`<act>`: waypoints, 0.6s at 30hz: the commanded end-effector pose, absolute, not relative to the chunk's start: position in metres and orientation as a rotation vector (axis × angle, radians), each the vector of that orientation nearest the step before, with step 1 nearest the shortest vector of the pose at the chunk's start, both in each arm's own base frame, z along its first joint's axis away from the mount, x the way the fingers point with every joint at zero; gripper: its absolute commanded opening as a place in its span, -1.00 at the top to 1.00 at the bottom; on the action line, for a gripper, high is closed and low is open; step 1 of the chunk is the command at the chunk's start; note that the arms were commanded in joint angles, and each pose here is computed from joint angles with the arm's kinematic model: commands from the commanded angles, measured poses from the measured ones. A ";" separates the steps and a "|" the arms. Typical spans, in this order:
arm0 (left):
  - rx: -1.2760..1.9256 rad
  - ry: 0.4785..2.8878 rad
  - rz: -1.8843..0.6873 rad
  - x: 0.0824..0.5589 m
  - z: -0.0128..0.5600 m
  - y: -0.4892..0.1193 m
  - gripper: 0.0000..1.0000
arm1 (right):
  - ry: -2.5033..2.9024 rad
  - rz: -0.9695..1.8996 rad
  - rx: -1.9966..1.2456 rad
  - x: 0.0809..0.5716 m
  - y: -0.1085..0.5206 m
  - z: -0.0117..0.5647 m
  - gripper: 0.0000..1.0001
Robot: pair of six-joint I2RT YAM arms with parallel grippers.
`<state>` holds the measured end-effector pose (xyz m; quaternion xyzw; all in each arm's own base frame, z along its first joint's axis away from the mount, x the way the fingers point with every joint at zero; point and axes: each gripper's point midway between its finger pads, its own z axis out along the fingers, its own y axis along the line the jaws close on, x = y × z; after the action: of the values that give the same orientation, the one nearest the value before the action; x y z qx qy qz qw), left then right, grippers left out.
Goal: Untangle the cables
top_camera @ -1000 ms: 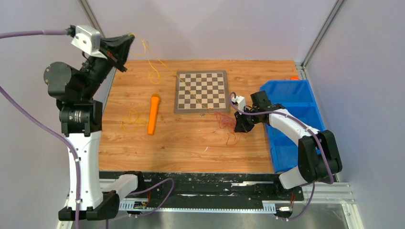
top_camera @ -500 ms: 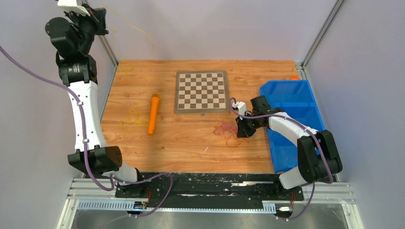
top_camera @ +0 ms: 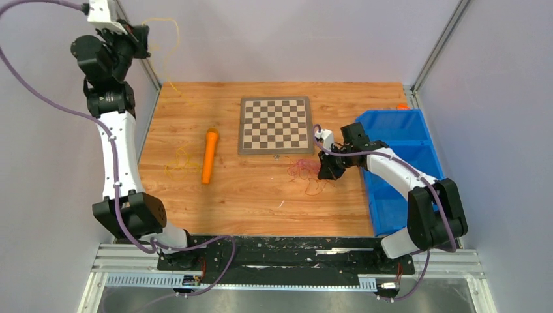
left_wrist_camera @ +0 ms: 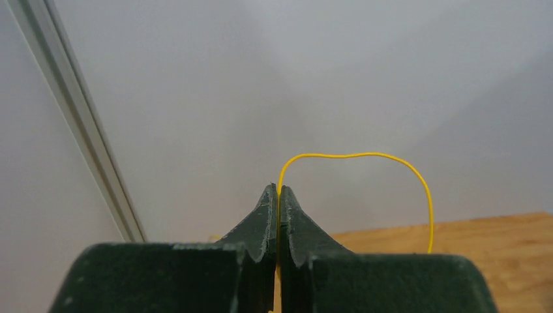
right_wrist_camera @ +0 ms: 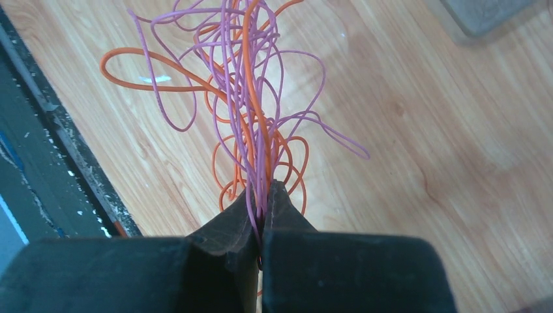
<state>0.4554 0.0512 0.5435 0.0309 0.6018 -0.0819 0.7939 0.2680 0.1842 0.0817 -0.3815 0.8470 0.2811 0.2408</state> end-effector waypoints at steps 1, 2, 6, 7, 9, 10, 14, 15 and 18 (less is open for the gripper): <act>0.143 1.400 -0.228 0.480 0.479 0.047 1.00 | 2.172 0.842 -1.106 0.269 0.208 0.120 1.00; 0.144 1.434 -0.250 0.484 0.461 0.046 0.98 | 2.161 0.847 -1.122 0.267 0.211 0.123 1.00; 0.209 1.589 -0.360 0.489 0.404 0.031 -0.03 | 2.111 0.866 -1.172 0.261 0.219 0.133 1.00; 0.257 1.609 -0.396 0.485 0.397 0.023 -0.16 | 2.092 0.877 -1.186 0.259 0.222 0.138 1.00; 0.332 1.633 -0.475 0.466 0.392 0.006 -0.51 | 2.051 0.890 -1.206 0.258 0.226 0.147 1.00; 0.349 1.651 -0.516 0.459 0.381 -0.001 -0.67 | 2.025 0.899 -1.216 0.256 0.229 0.153 1.00; 0.556 1.645 -0.668 0.403 0.361 -0.056 -0.94 | 1.934 0.945 -1.249 0.251 0.240 0.176 1.00; 0.632 1.647 -0.720 0.382 0.349 -0.072 -0.94 | 1.914 0.957 -1.257 0.249 0.244 0.181 1.00; 0.840 1.625 -0.866 0.325 0.325 -0.129 -0.95 | 1.866 0.988 -1.287 0.244 0.253 0.192 1.00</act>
<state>0.4092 -0.0509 0.3230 0.1959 0.7466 -0.2852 0.5682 0.2484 0.2325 0.1498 -0.4558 0.7687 0.3452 0.2866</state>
